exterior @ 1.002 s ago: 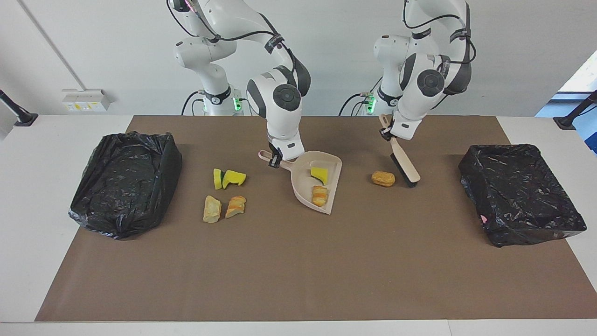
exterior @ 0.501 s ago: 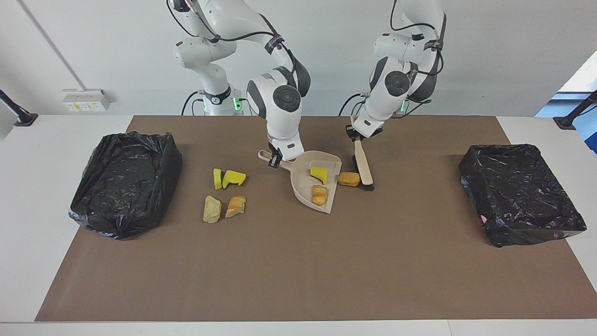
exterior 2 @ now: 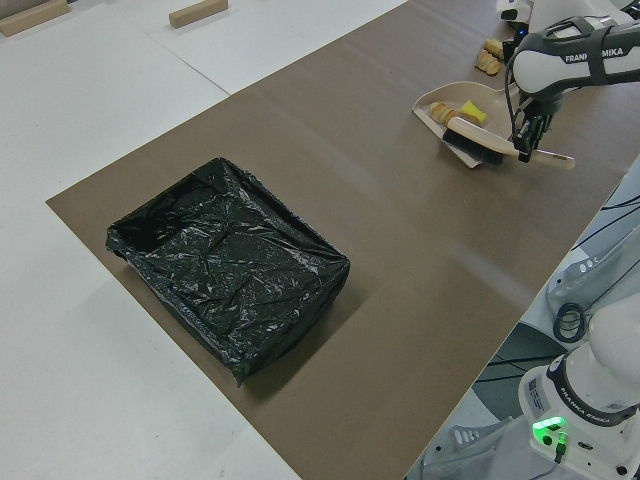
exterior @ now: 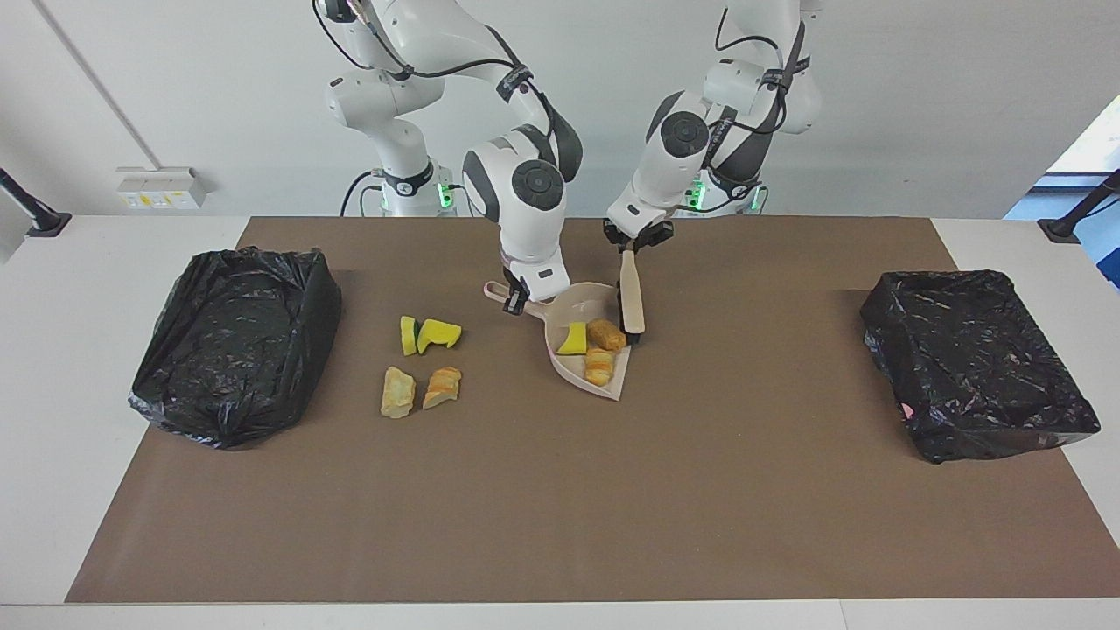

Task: Sweep and dump trash in bin
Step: 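Carry the loaded dustpan with the right gripper to the black bin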

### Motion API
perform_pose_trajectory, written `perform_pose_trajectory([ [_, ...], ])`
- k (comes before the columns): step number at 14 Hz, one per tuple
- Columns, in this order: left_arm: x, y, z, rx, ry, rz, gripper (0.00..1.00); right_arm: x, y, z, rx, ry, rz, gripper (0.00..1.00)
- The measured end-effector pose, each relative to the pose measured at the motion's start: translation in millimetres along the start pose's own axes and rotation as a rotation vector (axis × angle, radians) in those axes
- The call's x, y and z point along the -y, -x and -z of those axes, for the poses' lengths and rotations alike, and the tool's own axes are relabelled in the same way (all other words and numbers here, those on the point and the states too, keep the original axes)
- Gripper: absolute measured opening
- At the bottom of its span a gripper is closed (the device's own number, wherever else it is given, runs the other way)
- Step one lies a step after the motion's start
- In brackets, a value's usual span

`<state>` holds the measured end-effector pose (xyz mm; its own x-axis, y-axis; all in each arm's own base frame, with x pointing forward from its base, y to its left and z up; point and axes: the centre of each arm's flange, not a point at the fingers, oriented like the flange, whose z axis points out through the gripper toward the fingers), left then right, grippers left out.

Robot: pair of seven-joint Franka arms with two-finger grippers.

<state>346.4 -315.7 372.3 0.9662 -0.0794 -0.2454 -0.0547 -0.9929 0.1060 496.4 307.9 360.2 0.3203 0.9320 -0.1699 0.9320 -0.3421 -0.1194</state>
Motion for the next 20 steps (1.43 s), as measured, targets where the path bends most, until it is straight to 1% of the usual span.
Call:
perform_pose_trajectory([
  [3, 16, -3, 8, 0.042, -0.020, 0.046, 0.26, 0, 0, 0, 0.000, 0.000, 0.000, 0.32],
  [5, 30, -1, 26, 0.044, -0.043, 0.095, 0.26, 0, 0, 0, 0.000, 0.000, -0.001, 0.32],
  [8, 36, 20, 51, 0.012, -0.102, 0.167, 0.26, 0, 0, 1, -0.001, 0.001, -0.005, 0.32],
  [11, 16, 54, 49, -0.029, -0.137, 0.171, 0.26, -6, 10, 19, -0.028, 0.020, -0.042, 0.32],
  [13, 4, 73, 39, -0.056, -0.155, 0.165, 0.26, -20, 32, 46, -0.071, 0.047, -0.090, 0.32],
  [15, -13, 93, 25, -0.092, -0.168, 0.162, 0.26, -42, 68, 76, -0.106, 0.065, -0.158, 0.32],
  [18, -40, 122, 0, -0.145, -0.149, 0.154, 0.26, -77, 133, 111, -0.123, 0.063, -0.253, 0.32],
  [20, -48, 132, -13, -0.153, -0.145, 0.131, 0.26, -99, 180, 128, -0.122, 0.051, -0.294, 0.32],
])
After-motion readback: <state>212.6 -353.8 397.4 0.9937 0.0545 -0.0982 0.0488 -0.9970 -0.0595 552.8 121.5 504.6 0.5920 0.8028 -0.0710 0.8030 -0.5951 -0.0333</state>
